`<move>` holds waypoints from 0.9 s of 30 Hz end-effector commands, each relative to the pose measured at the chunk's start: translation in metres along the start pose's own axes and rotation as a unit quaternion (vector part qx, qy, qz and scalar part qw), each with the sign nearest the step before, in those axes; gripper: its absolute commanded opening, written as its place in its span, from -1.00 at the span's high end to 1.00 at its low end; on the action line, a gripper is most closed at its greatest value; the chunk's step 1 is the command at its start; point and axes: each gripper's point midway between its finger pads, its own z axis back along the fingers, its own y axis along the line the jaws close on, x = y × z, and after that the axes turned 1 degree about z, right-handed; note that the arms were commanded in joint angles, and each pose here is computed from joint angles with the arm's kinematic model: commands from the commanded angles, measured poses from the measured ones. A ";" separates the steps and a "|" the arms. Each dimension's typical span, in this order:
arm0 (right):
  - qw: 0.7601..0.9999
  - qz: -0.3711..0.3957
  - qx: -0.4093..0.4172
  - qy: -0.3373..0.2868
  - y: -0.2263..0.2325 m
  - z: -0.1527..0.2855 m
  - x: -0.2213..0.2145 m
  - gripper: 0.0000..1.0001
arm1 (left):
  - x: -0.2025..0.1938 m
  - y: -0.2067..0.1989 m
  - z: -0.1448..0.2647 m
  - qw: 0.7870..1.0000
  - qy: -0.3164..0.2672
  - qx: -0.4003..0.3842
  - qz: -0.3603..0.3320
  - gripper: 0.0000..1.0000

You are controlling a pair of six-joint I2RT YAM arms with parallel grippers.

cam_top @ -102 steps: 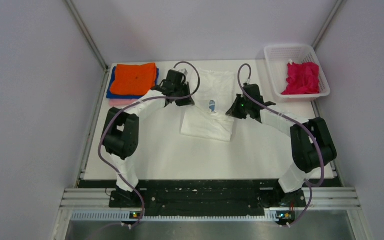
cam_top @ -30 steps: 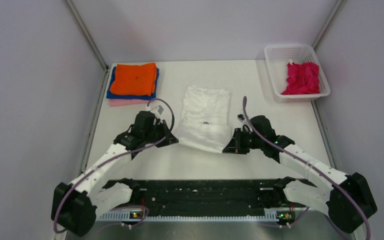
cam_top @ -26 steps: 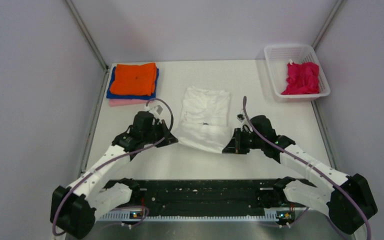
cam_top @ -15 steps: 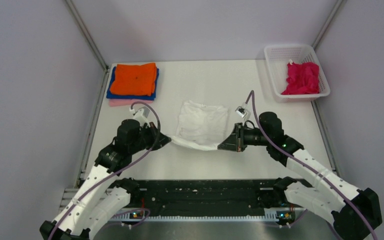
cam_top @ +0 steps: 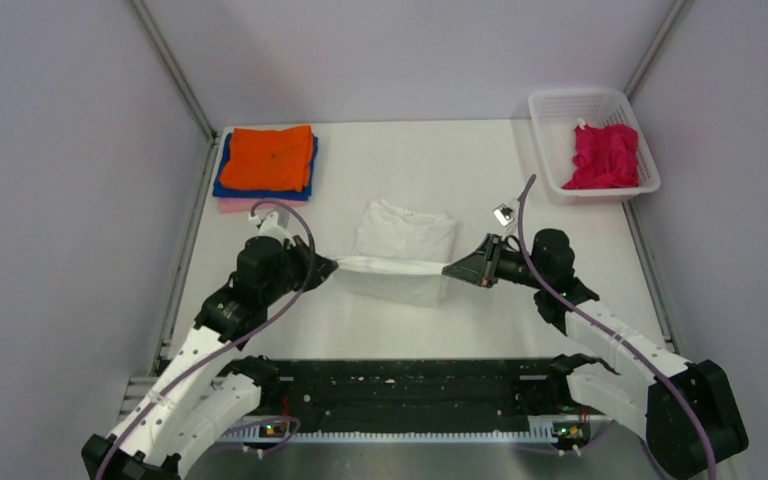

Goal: Fold and stack the t-shirts
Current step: Fold the long partially folded tshirt into a neat square

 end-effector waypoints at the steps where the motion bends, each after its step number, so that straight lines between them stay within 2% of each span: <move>1: 0.998 0.031 -0.004 -0.056 -0.004 0.006 0.034 1.00 | 0.043 -0.008 -0.023 0.997 -0.080 0.014 0.006 1.00; 13: 0.986 0.027 -0.064 -0.149 -0.043 0.004 0.098 1.00 | 0.116 -0.014 -0.091 0.989 -0.125 0.081 -0.026 1.00; 22: 0.983 0.022 -0.067 -0.168 -0.071 -0.010 0.139 1.00 | 0.143 0.000 -0.152 0.992 -0.092 0.088 -0.007 1.00; 27: 0.975 0.014 -0.139 -0.174 -0.120 -0.018 0.150 1.00 | 0.150 0.017 -0.188 0.991 -0.080 0.104 0.005 1.00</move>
